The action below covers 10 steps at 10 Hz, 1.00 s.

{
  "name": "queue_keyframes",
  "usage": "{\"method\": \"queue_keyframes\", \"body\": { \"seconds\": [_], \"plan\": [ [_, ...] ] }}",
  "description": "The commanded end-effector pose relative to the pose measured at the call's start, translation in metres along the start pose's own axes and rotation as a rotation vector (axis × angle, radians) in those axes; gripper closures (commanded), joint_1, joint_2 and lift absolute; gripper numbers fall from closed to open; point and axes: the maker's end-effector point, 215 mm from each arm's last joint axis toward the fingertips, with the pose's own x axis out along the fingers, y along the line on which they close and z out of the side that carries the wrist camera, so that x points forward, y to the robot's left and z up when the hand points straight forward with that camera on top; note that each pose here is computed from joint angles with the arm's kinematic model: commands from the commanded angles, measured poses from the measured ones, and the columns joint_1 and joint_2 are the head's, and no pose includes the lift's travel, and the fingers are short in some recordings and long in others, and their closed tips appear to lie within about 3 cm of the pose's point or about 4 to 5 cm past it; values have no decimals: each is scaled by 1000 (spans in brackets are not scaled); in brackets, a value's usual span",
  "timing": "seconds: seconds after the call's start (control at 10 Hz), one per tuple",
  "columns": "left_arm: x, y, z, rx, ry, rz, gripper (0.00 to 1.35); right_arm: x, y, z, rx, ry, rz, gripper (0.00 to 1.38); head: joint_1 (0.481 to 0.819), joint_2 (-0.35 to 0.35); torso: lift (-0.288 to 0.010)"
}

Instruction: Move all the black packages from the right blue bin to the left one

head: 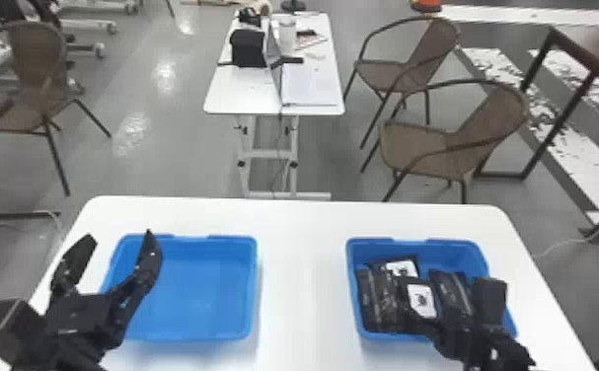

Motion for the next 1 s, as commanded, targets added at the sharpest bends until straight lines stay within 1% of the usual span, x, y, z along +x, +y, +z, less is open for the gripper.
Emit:
{"method": "queue_keyframes", "body": {
  "seconds": [0.0,0.2,0.3,0.4,0.5,0.6,0.7,0.9],
  "plan": [
    [-1,1,-1,-3,2,4,274,6,7,-4,-7,27,10,249,695,-38,0],
    [-1,1,-1,-1,2,4,274,7,11,-24,3,85,13,254,695,-24,0],
    [-1,1,-1,-1,0,4,274,8,13,-31,16,115,15,311,695,-22,0],
    [-1,1,-1,-1,0,4,274,10,11,-32,17,128,26,792,695,-18,0],
    [-2,1,-2,-1,2,4,274,10,16,-30,44,122,38,1150,695,-14,0],
    [-2,1,-2,-2,2,4,274,7,17,-21,63,85,26,1144,695,-13,0],
    [-3,1,-4,-3,5,5,274,4,18,-9,62,52,13,1144,695,-13,0],
    [-3,1,-4,-3,5,5,274,-8,20,24,38,-28,-10,1144,695,-14,0]
  ]
}}
